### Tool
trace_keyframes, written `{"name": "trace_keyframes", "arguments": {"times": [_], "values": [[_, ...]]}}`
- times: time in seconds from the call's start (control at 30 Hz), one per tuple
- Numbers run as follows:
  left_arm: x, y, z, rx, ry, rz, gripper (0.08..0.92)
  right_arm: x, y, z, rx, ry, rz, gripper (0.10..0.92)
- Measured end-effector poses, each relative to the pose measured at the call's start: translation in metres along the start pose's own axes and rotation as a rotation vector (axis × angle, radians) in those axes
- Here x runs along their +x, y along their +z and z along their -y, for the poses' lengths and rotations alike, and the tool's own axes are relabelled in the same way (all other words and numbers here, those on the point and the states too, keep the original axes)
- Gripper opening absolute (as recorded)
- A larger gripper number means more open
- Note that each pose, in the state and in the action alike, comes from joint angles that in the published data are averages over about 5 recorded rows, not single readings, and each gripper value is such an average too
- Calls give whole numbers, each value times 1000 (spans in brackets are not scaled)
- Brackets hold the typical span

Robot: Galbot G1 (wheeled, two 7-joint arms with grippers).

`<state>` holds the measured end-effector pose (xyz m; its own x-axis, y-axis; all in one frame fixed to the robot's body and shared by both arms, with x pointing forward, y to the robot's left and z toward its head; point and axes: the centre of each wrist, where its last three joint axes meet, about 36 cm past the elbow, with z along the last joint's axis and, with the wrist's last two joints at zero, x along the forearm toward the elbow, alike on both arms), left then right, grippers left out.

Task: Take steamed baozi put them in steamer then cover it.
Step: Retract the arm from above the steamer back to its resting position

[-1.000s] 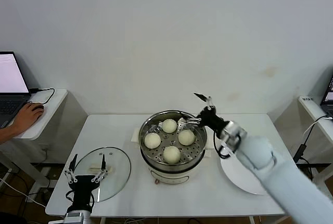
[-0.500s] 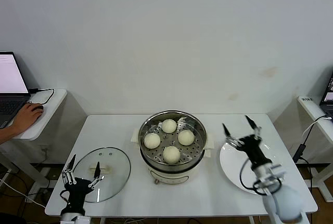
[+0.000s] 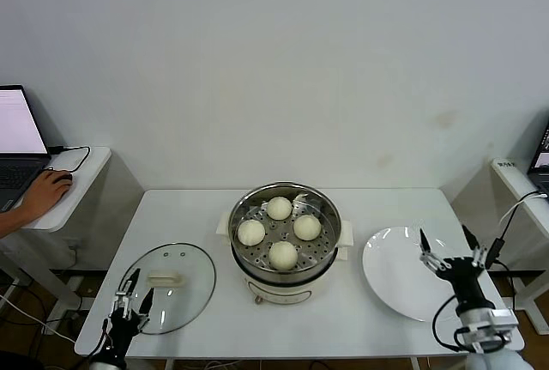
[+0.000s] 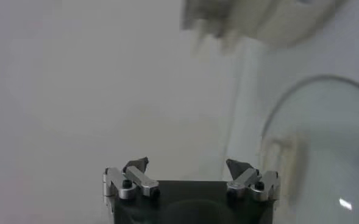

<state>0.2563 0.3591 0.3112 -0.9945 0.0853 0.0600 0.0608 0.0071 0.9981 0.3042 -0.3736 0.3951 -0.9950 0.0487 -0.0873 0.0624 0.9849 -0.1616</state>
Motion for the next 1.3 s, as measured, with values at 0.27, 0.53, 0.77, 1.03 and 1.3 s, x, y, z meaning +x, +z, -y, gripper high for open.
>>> {"name": "trace_keyframes", "arguments": {"times": [0.27, 0.53, 0.77, 1.03, 1.3], "values": [[-25, 12, 19, -103, 43, 41, 823, 22, 9, 10, 16, 60, -45, 823], [-52, 23, 28, -153, 57, 61, 823, 33, 13, 13, 34, 84, -69, 823], [-76, 28, 31, -164, 51, 65, 823, 37, 19, 13, 42, 85, -89, 823], [-95, 32, 31, -156, 41, 63, 814, 39, 24, 15, 53, 82, -104, 823], [-100, 36, 39, -133, 56, 60, 630, 39, 30, 12, 56, 67, -119, 822]]}}
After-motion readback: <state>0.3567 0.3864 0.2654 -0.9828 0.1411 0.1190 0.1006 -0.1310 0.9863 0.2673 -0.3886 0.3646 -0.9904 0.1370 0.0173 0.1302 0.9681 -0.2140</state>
